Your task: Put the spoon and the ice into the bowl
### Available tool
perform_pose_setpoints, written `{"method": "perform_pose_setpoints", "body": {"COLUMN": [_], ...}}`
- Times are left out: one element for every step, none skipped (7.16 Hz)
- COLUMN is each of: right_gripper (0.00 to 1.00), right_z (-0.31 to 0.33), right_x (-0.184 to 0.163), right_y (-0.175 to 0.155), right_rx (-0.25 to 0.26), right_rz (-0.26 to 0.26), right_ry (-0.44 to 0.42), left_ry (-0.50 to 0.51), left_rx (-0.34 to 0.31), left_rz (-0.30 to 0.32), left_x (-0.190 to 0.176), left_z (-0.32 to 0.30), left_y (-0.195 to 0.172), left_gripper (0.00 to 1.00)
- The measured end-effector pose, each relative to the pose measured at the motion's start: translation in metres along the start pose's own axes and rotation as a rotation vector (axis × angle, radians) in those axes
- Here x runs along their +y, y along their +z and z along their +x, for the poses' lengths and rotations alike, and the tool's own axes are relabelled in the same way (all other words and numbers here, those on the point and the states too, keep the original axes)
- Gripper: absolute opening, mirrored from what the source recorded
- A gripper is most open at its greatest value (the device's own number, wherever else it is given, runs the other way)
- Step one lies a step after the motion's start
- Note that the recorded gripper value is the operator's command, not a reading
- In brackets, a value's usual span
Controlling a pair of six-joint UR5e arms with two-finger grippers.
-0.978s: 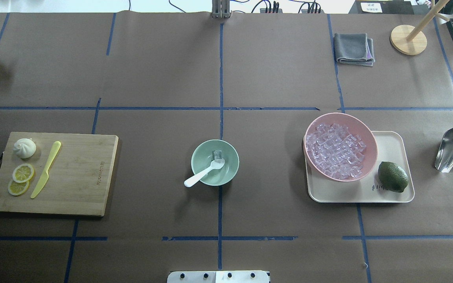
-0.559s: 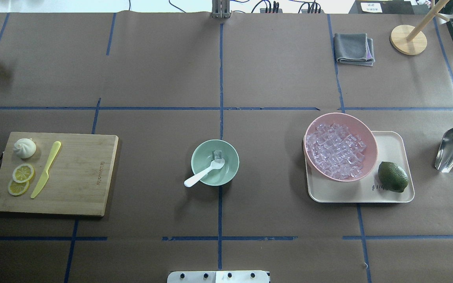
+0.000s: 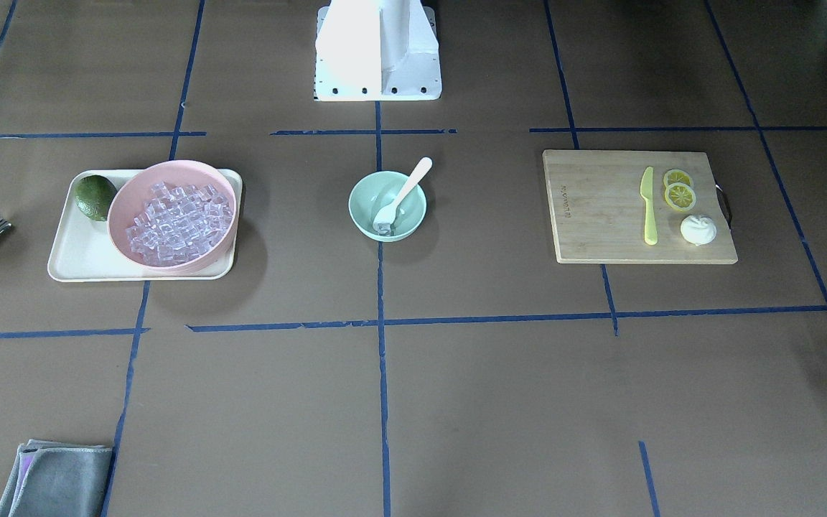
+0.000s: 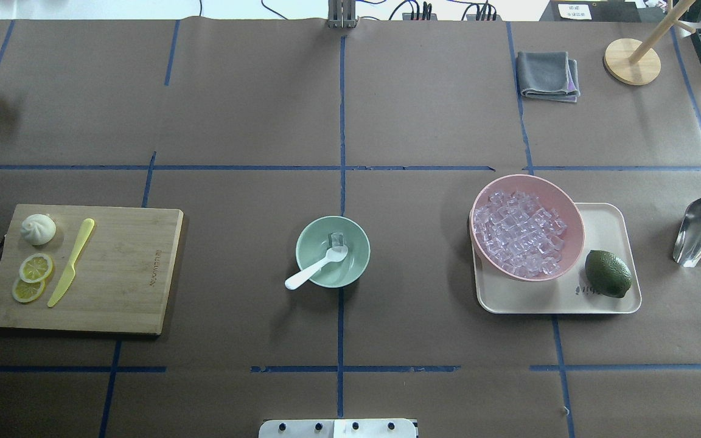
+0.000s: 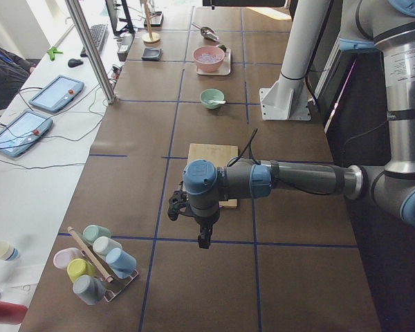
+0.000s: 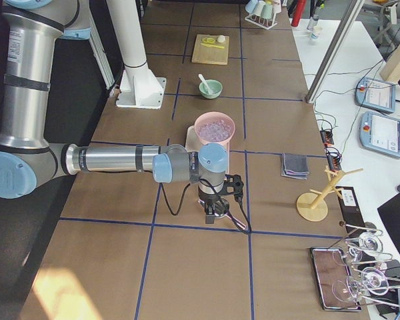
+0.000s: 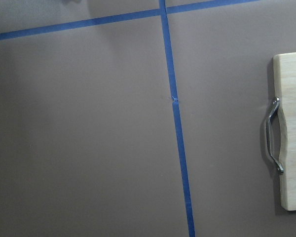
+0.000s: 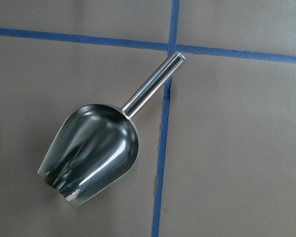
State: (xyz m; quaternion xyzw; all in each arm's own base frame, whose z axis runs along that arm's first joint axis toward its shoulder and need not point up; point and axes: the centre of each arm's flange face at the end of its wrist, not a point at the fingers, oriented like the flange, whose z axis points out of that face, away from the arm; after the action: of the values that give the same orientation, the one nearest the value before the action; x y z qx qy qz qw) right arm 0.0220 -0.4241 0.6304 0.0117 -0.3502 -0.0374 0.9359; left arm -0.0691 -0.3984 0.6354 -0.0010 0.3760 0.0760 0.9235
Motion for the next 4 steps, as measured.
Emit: {"method": "perform_pose_setpoints", "body": {"right_gripper": [1.0, 1.0, 1.0, 1.0], "right_z": [0.0, 0.0, 0.0, 0.0001], "right_x": [0.0001, 0.0001, 0.0, 0.0], "right_y": [-0.0001, -0.0001, -0.0001, -0.0001], "right_rx": [0.001, 0.001, 0.001, 0.002], "right_rz": [0.0, 0.001, 0.001, 0.001], "right_ry": [-0.003, -0.004, -0.004, -0.004], "left_ry": [0.0, -0.001, -0.003, -0.003], "left_rx": [0.0, 0.0, 0.0, 0.0], "left_rz": [0.0, -0.001, -0.001, -0.001], "left_x": [0.0, 0.0001, 0.0001, 0.0001], "left_z": [-0.0002, -0.0004, -0.0005, -0.0005], "left_y": [0.0002, 0.0005, 0.0006, 0.0005], "left_gripper": [1.0, 1.0, 1.0, 1.0]}}
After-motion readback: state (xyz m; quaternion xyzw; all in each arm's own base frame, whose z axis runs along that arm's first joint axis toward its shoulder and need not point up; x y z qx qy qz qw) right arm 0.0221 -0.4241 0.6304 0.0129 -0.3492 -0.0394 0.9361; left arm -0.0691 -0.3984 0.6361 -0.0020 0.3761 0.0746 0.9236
